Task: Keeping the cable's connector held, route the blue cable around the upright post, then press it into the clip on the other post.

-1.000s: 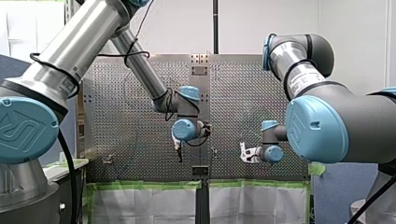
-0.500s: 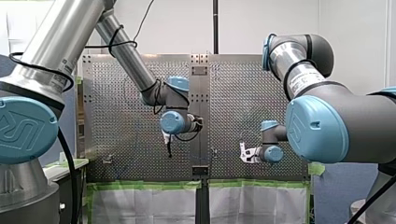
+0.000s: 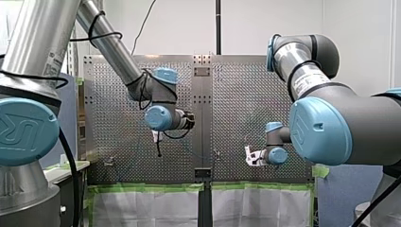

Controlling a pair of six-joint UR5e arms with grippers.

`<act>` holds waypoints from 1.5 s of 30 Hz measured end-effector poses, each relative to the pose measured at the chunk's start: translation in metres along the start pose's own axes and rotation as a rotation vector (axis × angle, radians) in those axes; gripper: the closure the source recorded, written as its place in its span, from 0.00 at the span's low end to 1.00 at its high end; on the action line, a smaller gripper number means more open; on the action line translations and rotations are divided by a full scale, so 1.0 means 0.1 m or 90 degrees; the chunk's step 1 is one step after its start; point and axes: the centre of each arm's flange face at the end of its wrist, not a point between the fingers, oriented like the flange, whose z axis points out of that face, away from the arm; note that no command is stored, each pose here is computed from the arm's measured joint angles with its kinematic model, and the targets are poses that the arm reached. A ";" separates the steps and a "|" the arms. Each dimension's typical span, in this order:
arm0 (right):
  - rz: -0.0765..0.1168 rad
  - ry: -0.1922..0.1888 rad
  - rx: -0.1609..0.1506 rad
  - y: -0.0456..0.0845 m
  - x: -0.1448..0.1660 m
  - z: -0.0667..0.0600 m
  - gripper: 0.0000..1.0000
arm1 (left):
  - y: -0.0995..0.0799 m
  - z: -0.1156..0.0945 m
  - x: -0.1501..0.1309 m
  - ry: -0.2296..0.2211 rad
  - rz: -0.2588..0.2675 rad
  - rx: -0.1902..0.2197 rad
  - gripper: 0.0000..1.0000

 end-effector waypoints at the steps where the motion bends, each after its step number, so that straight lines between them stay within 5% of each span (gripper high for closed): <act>1: 0.000 0.000 0.000 0.00 0.00 0.00 1.00 | 0.02 -0.05 -0.02 -0.002 -0.001 0.000 0.00; 19: 0.003 0.008 0.021 -0.03 0.25 -0.03 1.00 | 0.29 -0.59 -0.04 0.009 -0.022 -0.009 0.00; 45: 0.004 0.004 0.024 -0.07 0.22 -0.06 1.00 | 0.32 -0.62 -0.01 0.010 -0.018 -0.010 0.00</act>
